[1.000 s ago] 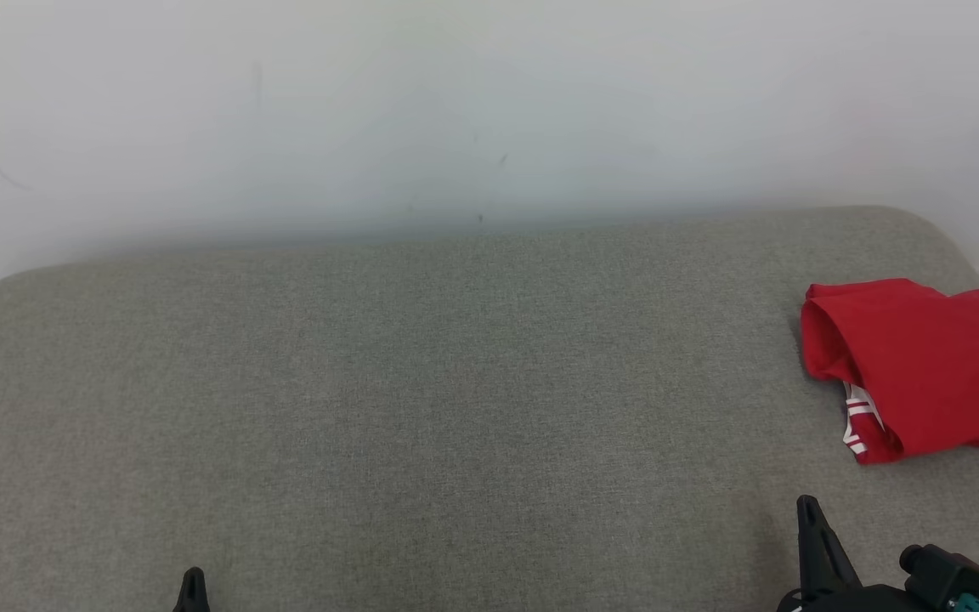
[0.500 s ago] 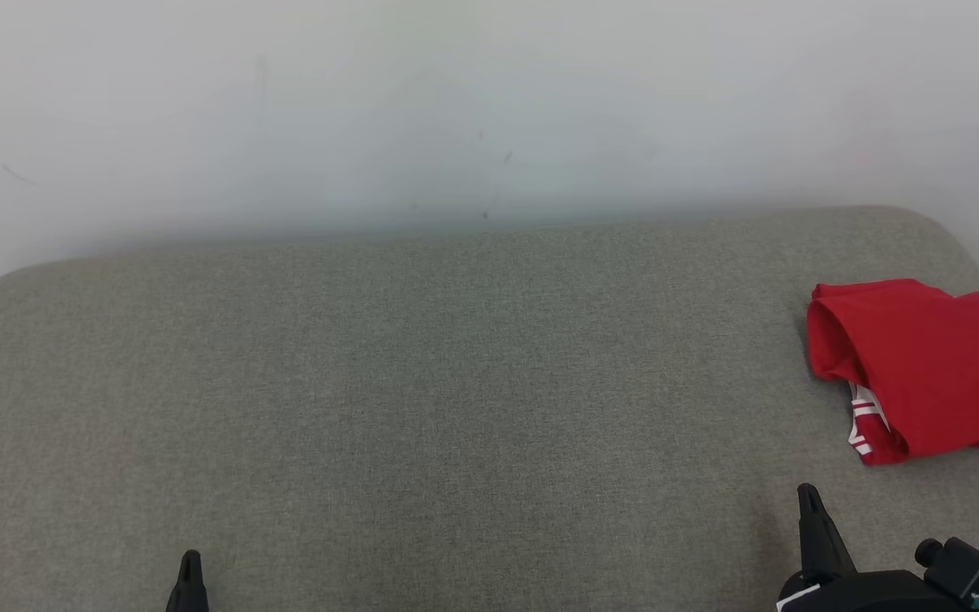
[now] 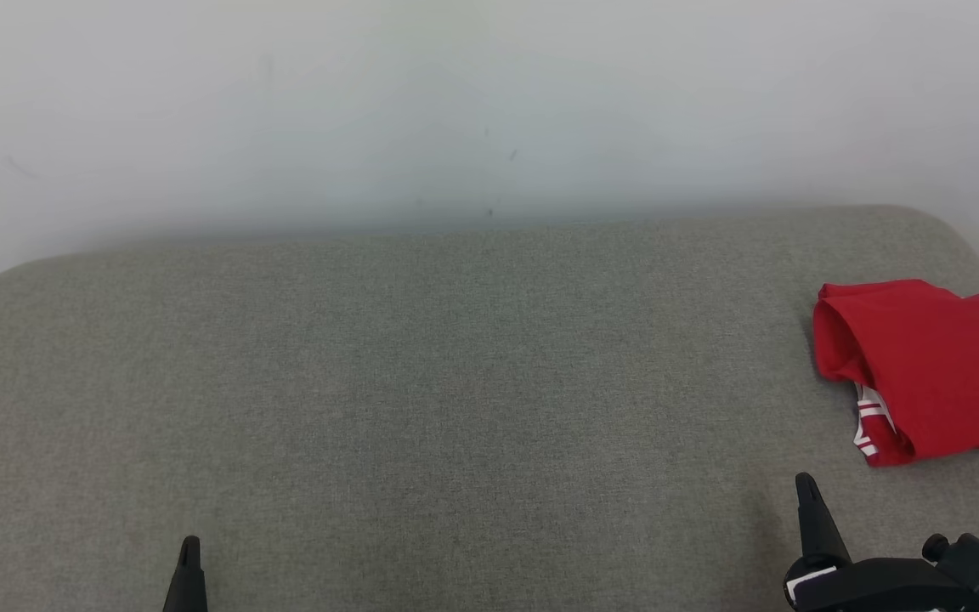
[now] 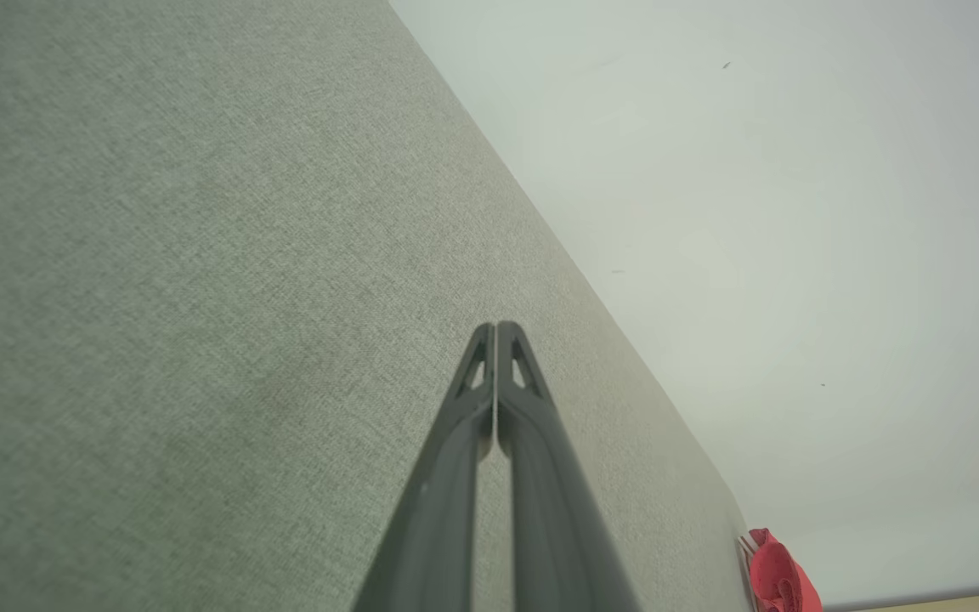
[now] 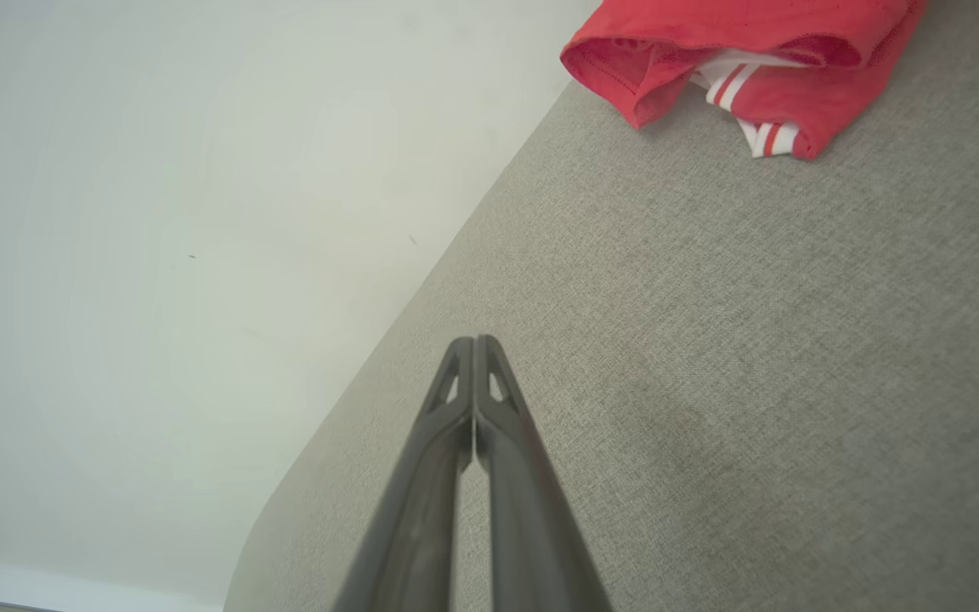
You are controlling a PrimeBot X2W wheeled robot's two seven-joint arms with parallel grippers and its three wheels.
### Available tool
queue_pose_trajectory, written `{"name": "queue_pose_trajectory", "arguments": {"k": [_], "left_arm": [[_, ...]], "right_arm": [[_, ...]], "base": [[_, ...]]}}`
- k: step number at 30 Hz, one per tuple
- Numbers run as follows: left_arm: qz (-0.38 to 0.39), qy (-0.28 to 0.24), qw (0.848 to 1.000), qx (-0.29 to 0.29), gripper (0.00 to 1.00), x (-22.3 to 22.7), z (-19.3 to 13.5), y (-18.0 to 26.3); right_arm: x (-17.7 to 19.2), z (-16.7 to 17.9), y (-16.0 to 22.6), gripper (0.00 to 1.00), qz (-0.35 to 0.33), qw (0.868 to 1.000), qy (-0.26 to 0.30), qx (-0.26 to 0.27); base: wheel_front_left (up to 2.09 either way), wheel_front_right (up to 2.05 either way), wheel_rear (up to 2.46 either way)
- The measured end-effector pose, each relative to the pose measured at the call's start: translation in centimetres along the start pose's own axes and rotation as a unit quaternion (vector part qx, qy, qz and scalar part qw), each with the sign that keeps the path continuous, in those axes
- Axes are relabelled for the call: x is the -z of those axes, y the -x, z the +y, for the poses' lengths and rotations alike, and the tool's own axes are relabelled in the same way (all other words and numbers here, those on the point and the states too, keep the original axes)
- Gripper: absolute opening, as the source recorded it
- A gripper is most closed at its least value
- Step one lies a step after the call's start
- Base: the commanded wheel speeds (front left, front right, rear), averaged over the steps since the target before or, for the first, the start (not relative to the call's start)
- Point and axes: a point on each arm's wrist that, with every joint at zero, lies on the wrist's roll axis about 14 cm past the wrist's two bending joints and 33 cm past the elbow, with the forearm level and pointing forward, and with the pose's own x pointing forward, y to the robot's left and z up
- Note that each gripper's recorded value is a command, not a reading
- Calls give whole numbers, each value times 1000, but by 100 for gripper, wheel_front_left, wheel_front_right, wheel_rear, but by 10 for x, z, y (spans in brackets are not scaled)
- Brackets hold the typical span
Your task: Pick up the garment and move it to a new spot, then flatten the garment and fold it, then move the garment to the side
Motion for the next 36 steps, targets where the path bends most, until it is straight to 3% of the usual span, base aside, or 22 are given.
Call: {"name": "queue_pose_trajectory", "arguments": {"k": [17, 36], "left_arm": [[-1, 91, 996, 10, 0, -6, -7, -7], [1, 173, 985, 24, 0, -12, -14, -12]], "right_arm": [[1, 10, -7, 0, 7, 995, -101, -12], [1, 21, -14, 0, 17, 980, -197, -28]], "base": [[0, 0, 0], [0, 0, 0]]}}
